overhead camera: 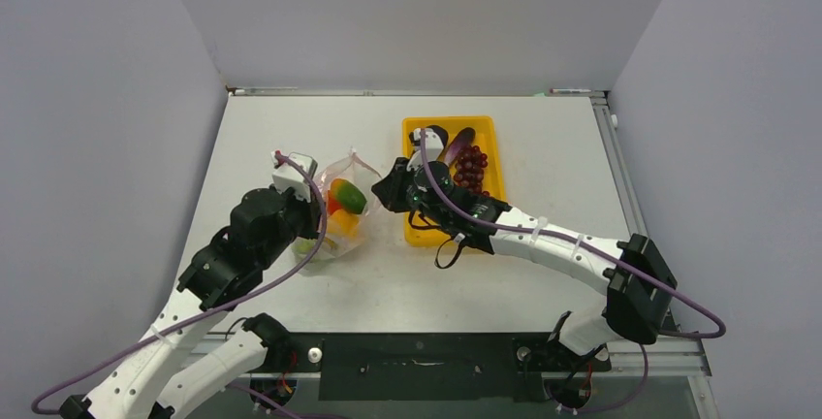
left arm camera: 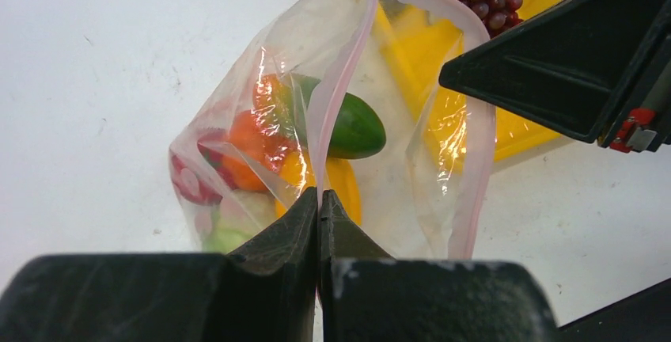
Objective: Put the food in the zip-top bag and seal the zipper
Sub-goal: Adjust the zipper food storage bag at the center of the board.
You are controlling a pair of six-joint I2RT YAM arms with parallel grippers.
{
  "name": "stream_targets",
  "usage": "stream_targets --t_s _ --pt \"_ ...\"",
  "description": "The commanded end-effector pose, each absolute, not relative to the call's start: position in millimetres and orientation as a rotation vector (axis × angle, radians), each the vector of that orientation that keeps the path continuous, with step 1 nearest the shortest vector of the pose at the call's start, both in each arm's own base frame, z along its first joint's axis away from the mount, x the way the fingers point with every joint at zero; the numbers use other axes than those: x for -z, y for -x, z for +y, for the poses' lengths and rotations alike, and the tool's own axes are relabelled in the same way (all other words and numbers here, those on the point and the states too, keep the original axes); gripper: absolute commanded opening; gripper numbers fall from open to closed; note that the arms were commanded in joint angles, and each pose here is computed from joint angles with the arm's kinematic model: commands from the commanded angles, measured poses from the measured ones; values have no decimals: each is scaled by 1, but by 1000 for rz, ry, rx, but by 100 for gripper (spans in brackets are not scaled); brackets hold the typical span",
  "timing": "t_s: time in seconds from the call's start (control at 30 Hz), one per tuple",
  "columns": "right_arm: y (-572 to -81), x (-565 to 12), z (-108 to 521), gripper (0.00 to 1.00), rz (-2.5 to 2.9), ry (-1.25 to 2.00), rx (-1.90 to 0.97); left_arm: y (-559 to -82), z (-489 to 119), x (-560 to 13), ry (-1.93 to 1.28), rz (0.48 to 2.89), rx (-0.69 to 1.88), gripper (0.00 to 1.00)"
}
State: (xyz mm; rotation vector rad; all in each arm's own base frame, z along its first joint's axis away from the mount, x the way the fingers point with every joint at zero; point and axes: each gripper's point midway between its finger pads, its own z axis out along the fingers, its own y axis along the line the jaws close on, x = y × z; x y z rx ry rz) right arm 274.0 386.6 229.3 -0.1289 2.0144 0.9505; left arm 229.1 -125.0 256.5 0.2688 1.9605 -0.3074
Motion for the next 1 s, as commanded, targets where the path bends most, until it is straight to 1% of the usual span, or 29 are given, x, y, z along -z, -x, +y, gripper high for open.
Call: stream_targets --t_s 0.0,0.23,0.77,0.83,0.97 --pt "-284 -292 373 5 1865 125 -926 -233 -122 -283 -208 1845 345 0" --pt "-283 -313 371 5 1845 171 -905 -228 -117 -296 -183 1783 372 0" --pt "-270 -379 377 5 1741 288 -876 -222 -106 -312 -123 1699 390 0" --pt "-270 -374 377 5 1745 288 -861 -223 -106 -311 -124 1702 389 0" --pt "-279 -331 373 5 1813 275 -770 -226 -109 -303 -135 1738 382 4"
